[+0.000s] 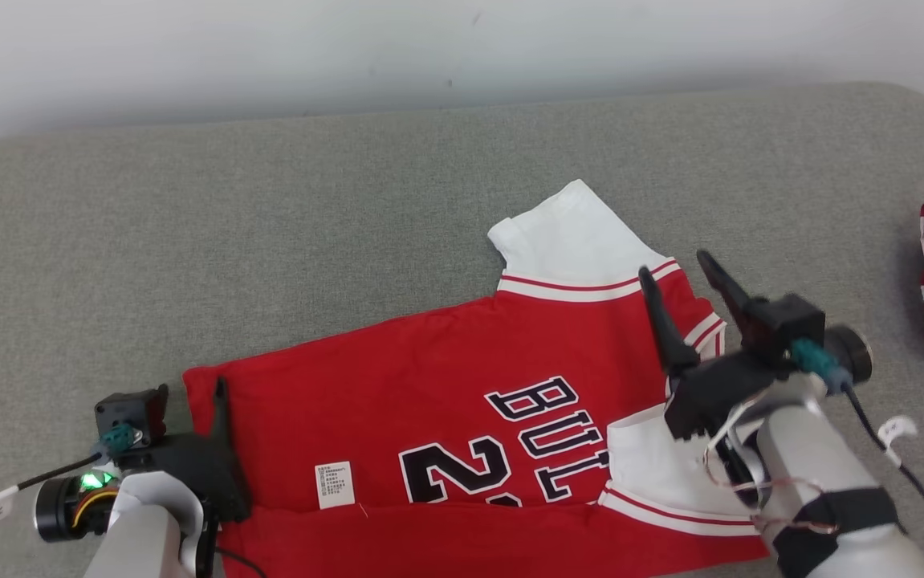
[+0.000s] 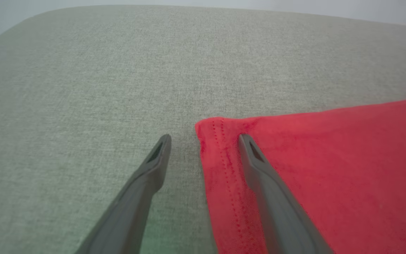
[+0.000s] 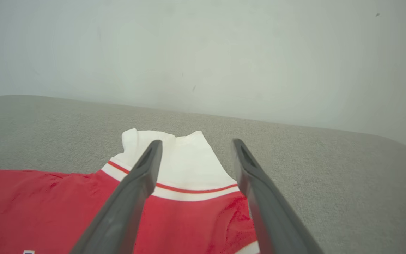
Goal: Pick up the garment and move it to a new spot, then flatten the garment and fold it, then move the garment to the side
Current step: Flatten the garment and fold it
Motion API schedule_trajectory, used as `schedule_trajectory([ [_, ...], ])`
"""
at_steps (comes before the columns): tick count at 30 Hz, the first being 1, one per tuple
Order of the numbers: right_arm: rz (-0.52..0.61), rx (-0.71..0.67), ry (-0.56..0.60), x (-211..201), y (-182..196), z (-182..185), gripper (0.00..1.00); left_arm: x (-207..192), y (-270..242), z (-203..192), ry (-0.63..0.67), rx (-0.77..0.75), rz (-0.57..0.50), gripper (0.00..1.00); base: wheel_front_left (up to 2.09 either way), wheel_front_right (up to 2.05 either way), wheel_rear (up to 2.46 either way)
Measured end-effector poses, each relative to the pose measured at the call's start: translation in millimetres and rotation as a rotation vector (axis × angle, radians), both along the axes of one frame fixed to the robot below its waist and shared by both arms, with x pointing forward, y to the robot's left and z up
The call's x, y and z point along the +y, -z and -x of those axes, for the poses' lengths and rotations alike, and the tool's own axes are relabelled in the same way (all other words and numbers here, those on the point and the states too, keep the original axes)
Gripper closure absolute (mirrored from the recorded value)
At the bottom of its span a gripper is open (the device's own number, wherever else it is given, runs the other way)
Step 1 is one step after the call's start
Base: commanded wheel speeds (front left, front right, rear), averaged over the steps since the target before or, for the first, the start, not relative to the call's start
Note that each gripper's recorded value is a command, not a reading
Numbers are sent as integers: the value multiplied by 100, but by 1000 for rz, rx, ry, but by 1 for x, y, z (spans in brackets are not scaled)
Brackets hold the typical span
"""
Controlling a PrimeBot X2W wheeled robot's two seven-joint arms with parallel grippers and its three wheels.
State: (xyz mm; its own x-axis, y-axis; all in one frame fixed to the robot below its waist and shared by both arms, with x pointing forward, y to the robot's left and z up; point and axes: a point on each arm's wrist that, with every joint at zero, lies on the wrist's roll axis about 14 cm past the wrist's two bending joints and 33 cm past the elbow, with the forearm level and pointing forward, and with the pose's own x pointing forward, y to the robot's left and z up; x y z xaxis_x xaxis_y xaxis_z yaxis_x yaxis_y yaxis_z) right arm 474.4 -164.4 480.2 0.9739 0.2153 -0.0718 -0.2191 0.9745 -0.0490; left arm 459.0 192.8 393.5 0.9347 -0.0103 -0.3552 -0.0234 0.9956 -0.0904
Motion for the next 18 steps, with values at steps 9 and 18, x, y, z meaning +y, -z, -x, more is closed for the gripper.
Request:
schedule_trajectory([
  [9,117,88,-58,3,-9,-44,0,-9,4,-12,42,20,-8,100,0,0,0],
  [18,217,295,-57,1,0,-96,0,-13,0,-24,63,-9,-21,100,0,0,0],
])
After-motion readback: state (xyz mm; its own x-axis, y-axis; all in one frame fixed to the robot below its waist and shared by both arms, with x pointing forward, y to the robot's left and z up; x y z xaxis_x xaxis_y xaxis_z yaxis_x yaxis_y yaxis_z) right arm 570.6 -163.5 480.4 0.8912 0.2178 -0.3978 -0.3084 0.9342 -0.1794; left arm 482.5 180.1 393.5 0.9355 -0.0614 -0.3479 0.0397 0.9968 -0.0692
